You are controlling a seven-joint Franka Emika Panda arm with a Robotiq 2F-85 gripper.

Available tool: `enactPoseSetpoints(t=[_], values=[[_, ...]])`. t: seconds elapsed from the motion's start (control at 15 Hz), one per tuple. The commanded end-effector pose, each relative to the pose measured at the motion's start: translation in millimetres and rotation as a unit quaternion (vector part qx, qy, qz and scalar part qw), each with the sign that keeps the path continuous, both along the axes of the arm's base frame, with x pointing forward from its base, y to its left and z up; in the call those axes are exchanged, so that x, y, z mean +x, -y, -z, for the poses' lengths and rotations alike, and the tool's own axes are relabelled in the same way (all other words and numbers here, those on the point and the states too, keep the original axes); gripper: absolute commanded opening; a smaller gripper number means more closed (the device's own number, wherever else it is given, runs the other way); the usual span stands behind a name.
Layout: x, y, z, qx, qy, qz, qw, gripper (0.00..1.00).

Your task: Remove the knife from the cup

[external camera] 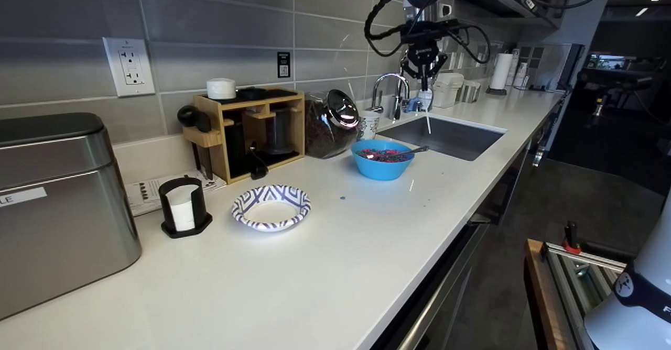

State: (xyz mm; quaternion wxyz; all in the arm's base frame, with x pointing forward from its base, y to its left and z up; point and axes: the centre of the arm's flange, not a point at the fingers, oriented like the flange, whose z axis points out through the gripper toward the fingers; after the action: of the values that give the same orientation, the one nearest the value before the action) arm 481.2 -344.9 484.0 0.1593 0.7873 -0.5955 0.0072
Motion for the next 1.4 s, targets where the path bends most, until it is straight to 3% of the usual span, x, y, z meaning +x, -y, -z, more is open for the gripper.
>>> enactPoseSetpoints(t=[0.0, 0.4, 0.73, 0.8, 1.0, 1.07, 1.13, 1.27, 1.33], values=[[14, 7, 42, 0.021, -0.072, 0.014, 0.9971, 0.00], [28, 19, 113, 0.043, -0.158, 0.025, 0.9863, 0.00], [36, 24, 144, 0.053, -0.204, 0.031, 0.9771, 0.00], [37, 24, 146, 0.053, -0.204, 0.031, 0.9770, 0.23], [43, 25, 149, 0.051, -0.196, 0.028, 0.9788, 0.40], [45, 25, 148, 0.049, -0.190, 0.026, 0.9802, 0.35], [47, 25, 146, 0.047, -0.183, 0.025, 0.9817, 0.37], [51, 22, 137, 0.044, -0.144, 0.016, 0.9885, 0.19], [54, 21, 128, 0.037, -0.116, 0.012, 0.9925, 0.06]])
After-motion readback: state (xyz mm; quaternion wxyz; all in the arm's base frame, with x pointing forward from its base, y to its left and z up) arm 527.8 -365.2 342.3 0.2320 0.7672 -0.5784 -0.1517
